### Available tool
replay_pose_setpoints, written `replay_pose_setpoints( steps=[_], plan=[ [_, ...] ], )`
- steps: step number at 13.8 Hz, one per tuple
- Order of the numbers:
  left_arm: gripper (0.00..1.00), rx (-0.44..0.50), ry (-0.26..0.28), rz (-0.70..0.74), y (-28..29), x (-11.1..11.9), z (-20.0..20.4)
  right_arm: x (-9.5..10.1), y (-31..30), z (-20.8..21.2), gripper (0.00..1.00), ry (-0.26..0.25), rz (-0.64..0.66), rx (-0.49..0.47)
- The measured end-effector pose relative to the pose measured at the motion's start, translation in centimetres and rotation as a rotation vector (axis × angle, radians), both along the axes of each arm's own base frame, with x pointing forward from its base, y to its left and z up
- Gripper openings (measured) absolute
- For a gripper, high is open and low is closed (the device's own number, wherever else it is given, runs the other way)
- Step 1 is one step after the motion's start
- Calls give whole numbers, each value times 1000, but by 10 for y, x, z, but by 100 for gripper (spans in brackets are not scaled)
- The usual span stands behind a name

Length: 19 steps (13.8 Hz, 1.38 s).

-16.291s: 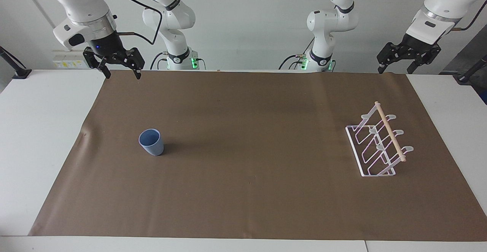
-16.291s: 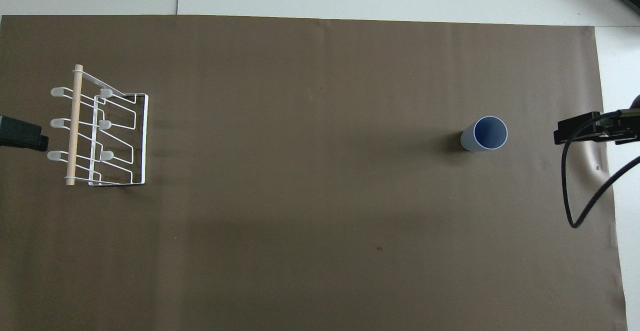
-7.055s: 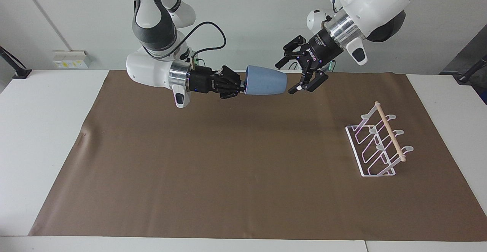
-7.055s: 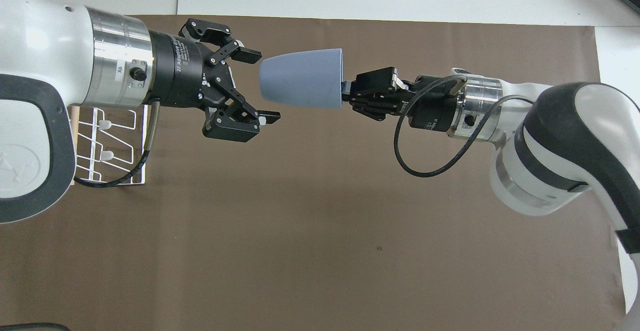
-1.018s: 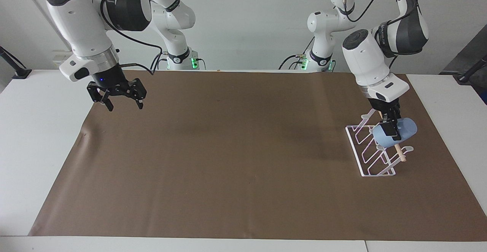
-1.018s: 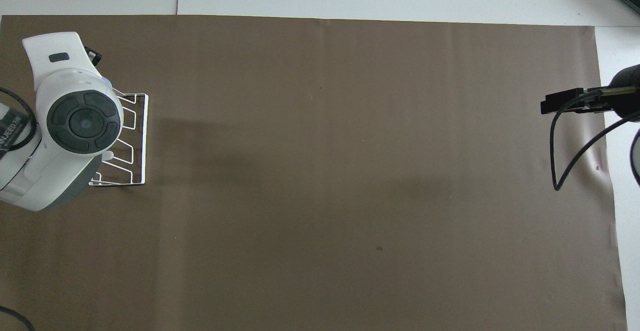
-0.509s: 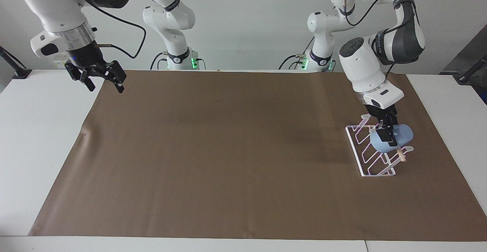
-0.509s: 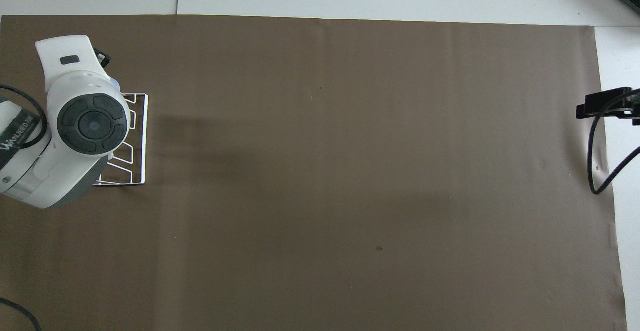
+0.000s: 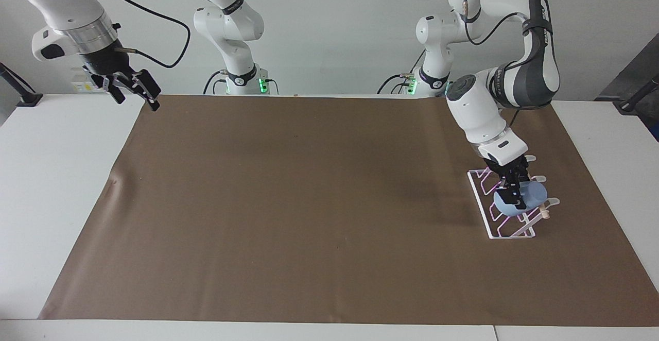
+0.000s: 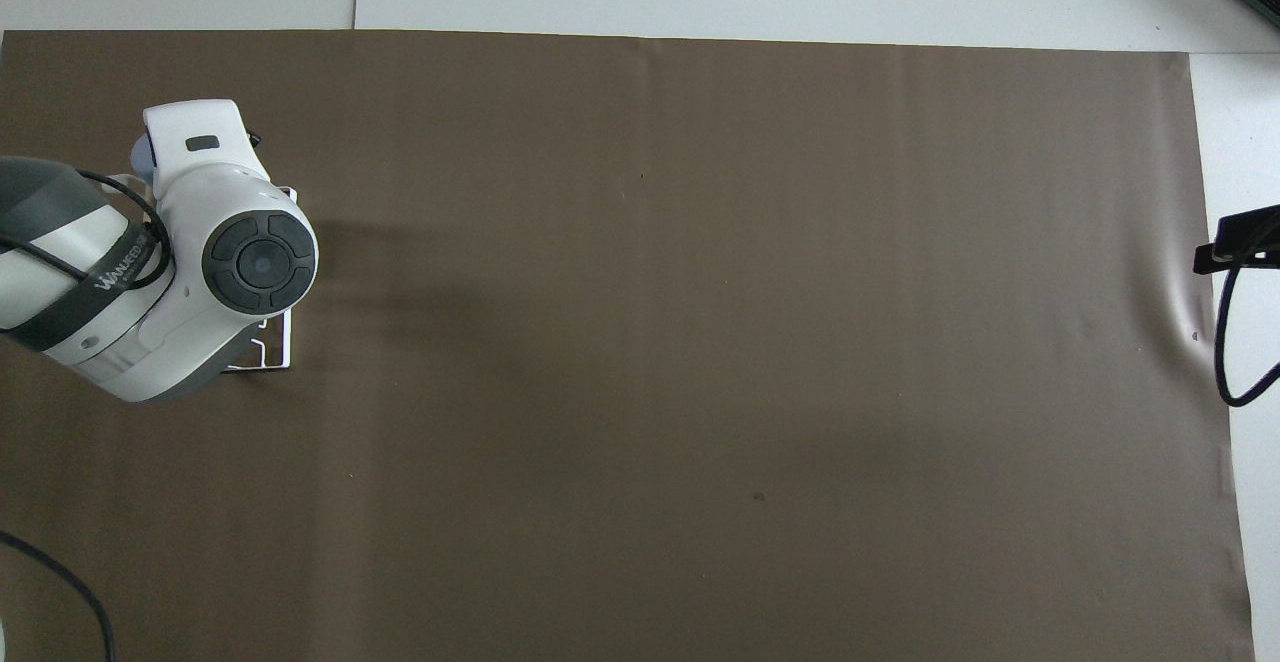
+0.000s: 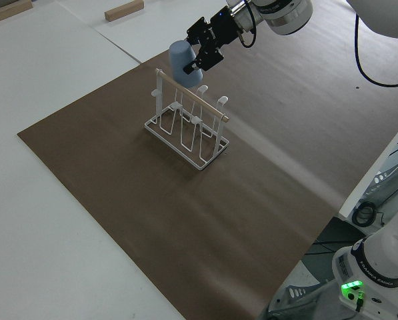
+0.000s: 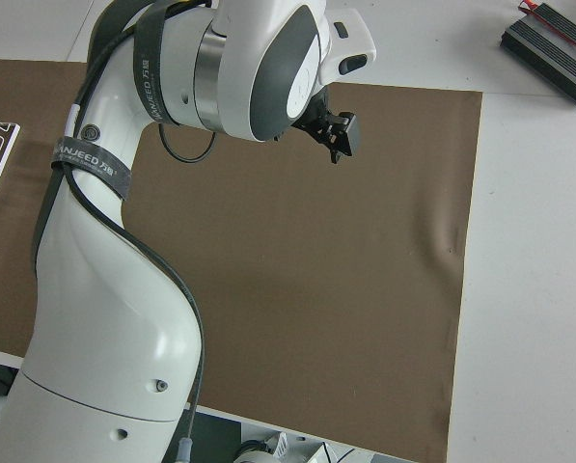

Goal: Hang cup on cup holder
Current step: 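Carry the cup with the left gripper over the wire rack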

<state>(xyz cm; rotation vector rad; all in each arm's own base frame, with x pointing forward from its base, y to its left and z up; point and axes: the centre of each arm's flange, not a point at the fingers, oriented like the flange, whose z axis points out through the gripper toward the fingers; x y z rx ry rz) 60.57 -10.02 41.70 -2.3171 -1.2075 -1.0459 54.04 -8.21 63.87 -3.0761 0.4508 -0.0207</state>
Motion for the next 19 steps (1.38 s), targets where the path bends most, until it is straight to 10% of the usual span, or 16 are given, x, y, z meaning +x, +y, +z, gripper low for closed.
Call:
replay_pose_setpoints(
  steps=[19],
  plan=[
    [97, 11, 28, -35, -8, -1, 14, 0, 27, 4, 100, -2, 186, -56]
  ],
)
